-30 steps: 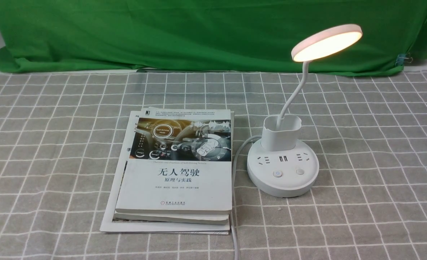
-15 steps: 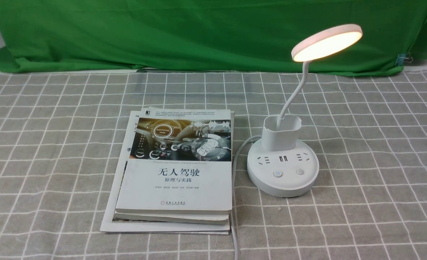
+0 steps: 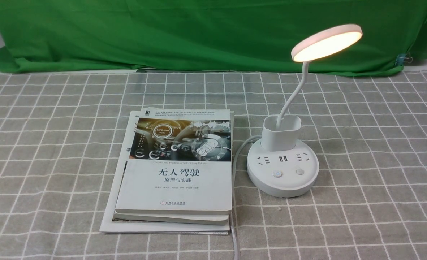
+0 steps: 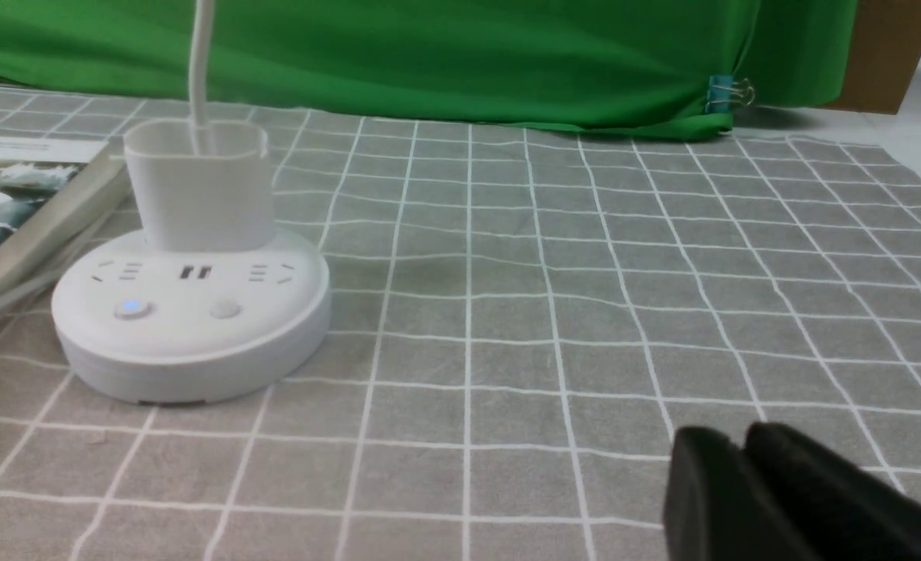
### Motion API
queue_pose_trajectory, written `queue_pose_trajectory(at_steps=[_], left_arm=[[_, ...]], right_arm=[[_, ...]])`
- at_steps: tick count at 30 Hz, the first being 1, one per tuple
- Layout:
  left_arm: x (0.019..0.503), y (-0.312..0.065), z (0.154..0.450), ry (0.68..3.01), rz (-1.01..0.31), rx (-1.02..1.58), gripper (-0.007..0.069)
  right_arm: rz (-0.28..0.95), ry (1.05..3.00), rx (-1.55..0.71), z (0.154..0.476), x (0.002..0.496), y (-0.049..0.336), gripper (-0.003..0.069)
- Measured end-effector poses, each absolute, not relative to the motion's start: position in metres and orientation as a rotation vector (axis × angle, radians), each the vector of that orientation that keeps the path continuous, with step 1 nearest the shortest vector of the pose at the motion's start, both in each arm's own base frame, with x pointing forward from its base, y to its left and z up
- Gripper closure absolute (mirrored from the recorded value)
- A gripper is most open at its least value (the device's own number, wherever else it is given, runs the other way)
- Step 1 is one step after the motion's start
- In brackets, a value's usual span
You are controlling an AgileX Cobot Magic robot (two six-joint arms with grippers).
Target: Turn on the desk lamp on the grey coffee tablecloth with your hand.
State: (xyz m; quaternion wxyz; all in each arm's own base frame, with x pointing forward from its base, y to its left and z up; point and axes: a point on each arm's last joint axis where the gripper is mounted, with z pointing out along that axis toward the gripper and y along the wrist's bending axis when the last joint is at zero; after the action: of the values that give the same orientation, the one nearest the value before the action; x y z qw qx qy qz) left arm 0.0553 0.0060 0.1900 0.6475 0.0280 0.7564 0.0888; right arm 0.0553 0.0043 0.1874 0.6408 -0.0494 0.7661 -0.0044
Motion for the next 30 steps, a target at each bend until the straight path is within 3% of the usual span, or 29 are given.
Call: queue_pose_trajectory(at_steps=[30], left_arm=[[0.0553, 0.006, 0.19, 1.72, 0.201, 0.063, 0.0606]], right_arm=[[-0.01, 1.747, -0.113, 0.1874, 0.0553, 0.0043, 0.0515]])
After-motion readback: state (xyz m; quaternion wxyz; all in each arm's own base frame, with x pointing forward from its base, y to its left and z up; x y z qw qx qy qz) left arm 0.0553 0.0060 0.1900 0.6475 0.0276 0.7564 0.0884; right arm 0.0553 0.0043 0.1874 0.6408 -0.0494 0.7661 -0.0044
